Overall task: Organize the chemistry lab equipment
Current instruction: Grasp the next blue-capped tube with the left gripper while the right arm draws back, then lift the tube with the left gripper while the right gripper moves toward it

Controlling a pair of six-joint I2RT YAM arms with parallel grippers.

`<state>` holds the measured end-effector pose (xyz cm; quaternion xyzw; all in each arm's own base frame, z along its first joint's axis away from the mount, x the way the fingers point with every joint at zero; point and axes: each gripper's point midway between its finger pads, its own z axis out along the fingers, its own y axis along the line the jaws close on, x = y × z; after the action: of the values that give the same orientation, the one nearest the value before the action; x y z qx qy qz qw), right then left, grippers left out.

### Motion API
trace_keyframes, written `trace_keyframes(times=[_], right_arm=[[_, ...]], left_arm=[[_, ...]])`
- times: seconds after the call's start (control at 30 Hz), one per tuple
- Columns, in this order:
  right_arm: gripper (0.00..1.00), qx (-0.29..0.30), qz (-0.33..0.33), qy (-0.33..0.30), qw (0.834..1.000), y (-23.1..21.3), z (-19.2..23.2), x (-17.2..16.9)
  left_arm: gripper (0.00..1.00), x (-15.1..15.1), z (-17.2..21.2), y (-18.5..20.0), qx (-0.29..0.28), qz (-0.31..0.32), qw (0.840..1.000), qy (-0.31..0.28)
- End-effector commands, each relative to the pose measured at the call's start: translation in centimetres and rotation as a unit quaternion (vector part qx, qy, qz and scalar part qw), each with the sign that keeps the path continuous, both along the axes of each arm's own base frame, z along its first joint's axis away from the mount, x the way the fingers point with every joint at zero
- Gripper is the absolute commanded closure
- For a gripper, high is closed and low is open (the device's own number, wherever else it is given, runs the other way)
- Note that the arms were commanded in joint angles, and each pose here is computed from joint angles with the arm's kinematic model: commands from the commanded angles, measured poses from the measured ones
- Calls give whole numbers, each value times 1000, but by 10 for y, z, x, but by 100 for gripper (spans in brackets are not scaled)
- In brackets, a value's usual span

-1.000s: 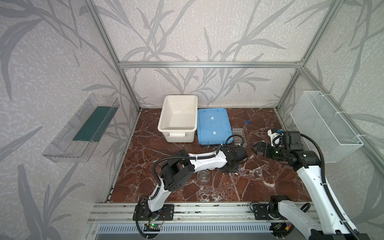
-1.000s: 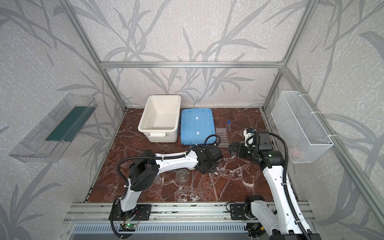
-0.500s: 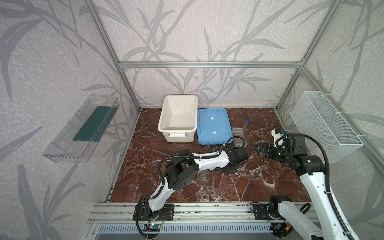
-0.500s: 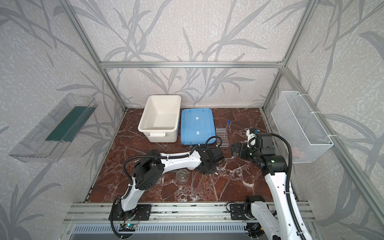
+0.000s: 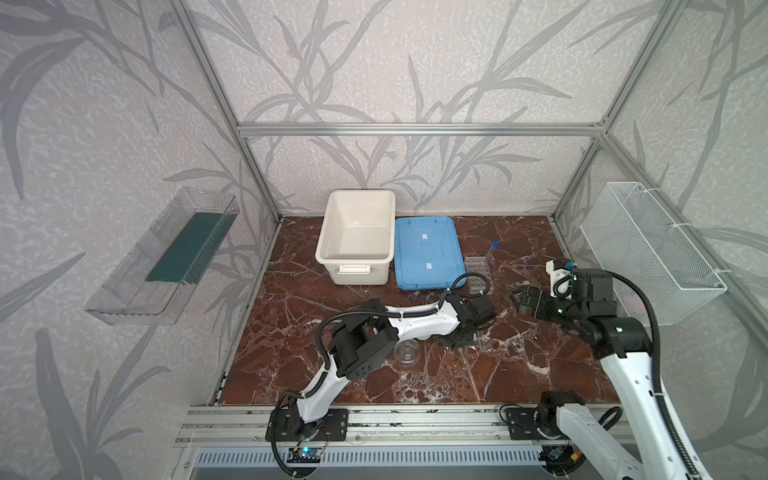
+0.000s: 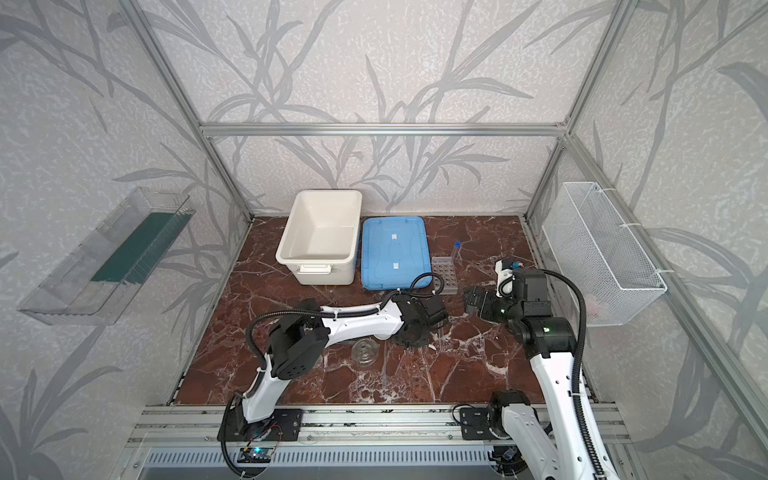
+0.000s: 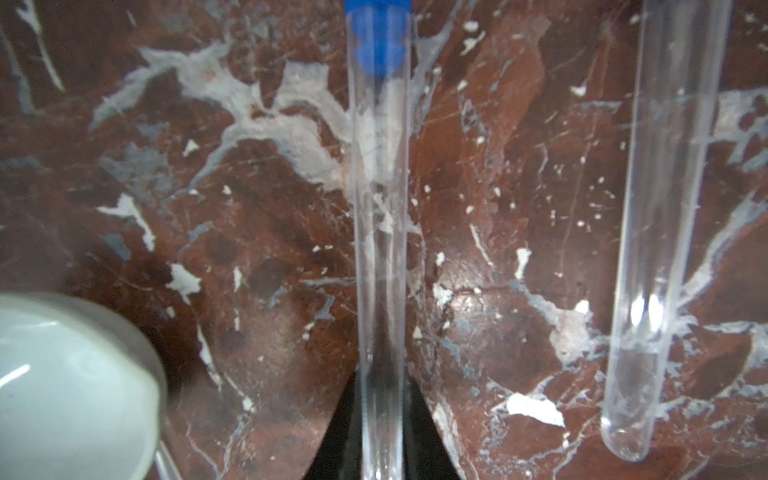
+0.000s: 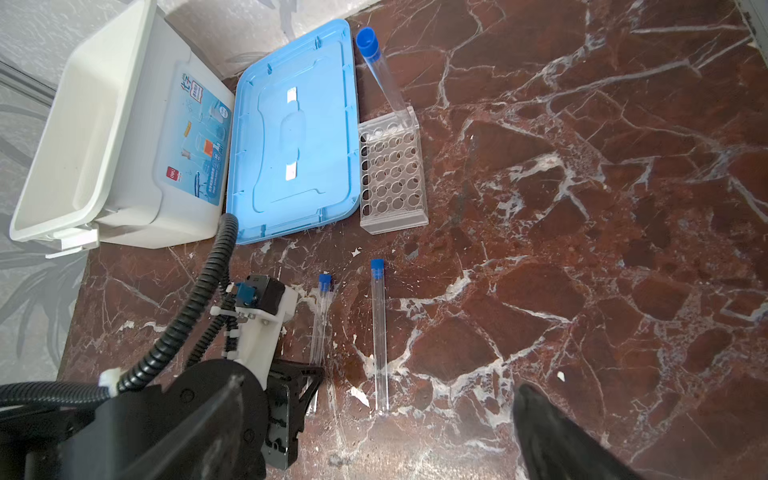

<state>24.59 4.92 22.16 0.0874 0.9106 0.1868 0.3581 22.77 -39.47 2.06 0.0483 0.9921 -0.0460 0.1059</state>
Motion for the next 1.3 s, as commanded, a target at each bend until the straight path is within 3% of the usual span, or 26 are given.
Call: trace_keyframes(times=[0.0,0.2,0.4,0.57,0.7,0.97,1.27], right_arm=[[0,7,-8,-8,1000,-1,-1,3],[1,24,-12,-14,1000,2,-2,7],[2,62,3,-25,998,13,5,11],[3,118,67,-23,990,40,13,15],[5,169,107,-2,980,59,20,25],[10,130,171,29,976,108,16,46],[33,113,208,40,971,152,9,65]], left_arm=[[87,8,15,11,12,2,1000,-23],[88,17,42,10,-38,-8,997,-63],[89,26,71,6,-116,-52,984,-126],[89,23,105,-2,-189,-123,955,-195],[89,28,130,5,-228,-134,932,-249],[89,23,151,13,-262,-146,910,-286],[89,20,154,16,-265,-151,906,-292]])
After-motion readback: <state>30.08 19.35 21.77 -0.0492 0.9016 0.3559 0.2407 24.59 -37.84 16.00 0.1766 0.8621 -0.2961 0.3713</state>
